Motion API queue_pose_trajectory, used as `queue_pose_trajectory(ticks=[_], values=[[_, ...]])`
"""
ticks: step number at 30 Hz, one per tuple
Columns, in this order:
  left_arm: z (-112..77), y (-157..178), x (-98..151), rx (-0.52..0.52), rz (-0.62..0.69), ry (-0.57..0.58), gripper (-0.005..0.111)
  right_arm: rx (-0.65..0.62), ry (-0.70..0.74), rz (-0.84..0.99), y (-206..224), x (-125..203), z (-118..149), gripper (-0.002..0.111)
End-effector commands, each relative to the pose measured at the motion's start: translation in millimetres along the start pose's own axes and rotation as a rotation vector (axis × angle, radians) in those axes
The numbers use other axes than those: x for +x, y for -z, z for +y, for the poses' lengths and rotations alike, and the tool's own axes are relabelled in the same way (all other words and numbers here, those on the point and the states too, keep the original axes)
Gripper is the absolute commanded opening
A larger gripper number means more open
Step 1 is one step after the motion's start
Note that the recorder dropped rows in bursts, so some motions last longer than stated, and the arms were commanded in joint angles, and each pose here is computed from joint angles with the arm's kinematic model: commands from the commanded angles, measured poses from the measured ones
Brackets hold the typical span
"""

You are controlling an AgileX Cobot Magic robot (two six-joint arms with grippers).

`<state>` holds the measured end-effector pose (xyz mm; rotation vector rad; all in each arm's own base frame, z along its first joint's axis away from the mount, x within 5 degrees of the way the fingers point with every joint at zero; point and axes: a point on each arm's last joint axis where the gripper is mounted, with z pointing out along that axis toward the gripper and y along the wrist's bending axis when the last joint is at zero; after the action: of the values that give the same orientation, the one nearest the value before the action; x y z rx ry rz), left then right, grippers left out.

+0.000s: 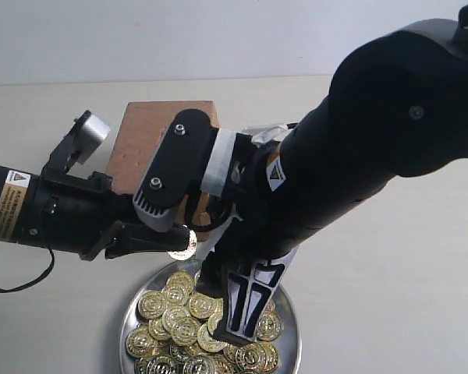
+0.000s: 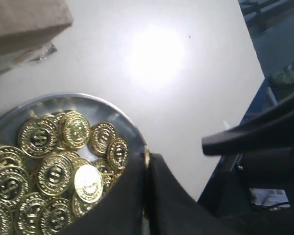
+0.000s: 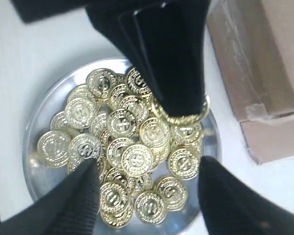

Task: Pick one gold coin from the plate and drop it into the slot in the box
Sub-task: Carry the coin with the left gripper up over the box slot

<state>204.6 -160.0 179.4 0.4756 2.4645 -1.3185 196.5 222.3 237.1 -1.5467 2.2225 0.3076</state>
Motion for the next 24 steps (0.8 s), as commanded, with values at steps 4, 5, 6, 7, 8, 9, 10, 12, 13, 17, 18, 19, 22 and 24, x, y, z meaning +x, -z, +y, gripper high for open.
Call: queue_pose_trajectory(ticks=[4, 5, 6, 7, 8, 9, 10, 12, 13, 17, 18, 19, 22, 24], values=[[-14.2, 23.1, -15.3, -0.135, -0.109, -0.062, 0.000, -0.015, -0.112, 0.035, 3.3, 3.9, 1.2, 0.005], [-18.4, 27.7, -18.7, -0.150, -0.123, -0.075, 0.000, -0.018, -0.116, 0.036, 3.3, 4.1, 1.5, 0.000], [-24.0, 32.6, -23.3, -0.155, -0.149, -0.076, 0.000, -0.018, -0.125, 0.036, 3.3, 4.1, 1.5, 0.000], [-29.0, 36.7, -27.0, -0.153, -0.175, -0.089, 0.000, -0.018, -0.130, 0.037, 3.3, 4.1, 1.5, 0.000], [-34.9, 41.9, -31.5, -0.155, -0.208, -0.111, 0.000, -0.019, -0.130, 0.038, 3.3, 4.2, 1.6, 0.000], [-39.8, 46.8, -35.2, -0.160, -0.238, -0.130, 0.000, -0.020, -0.133, 0.038, 3.3, 4.1, 1.7, 0.000], [-45.0, 52.6, -41.0, -0.174, -0.281, -0.151, 0.000, -0.020, -0.138, 0.038, 3.3, 4.2, 1.7, 0.000], [-49.2, 59.0, -47.8, -0.201, -0.334, -0.170, 0.000, -0.020, -0.152, 0.040, 3.3, 4.3, 1.8, 0.000], [-49.6, 61.2, -51.3, -0.219, -0.358, -0.174, 0.000, -0.020, -0.152, 0.040, 3.3, 4.3, 1.8, 0.000], [-43.6, 66.0, -58.9, -0.307, -0.429, -0.167, 0.000, -0.022, -0.153, 0.044, 3.4, 4.7, 2.0, 0.000], [-41.3, 66.8, -60.4, -0.330, -0.445, -0.163, 0.000, -0.022, -0.156, 0.044, 3.4, 4.7, 2.0, 0.000], [-39.1, 68.5, -62.2, -0.360, -0.467, -0.159, 0.000, -0.022, -0.156, 0.044, 3.4, 4.7, 2.0, 0.000], [-37.4, 69.8, -63.6, -0.386, -0.486, -0.157, 0.000, -0.022, -0.156, 0.044, 3.4, 4.7, 2.0, 0.000], [-37.7, 69.6, -63.4, -0.382, -0.484, -0.158, 0.000, -0.022, -0.157, 0.044, 3.4, 4.7, 2.0, 0.000]])
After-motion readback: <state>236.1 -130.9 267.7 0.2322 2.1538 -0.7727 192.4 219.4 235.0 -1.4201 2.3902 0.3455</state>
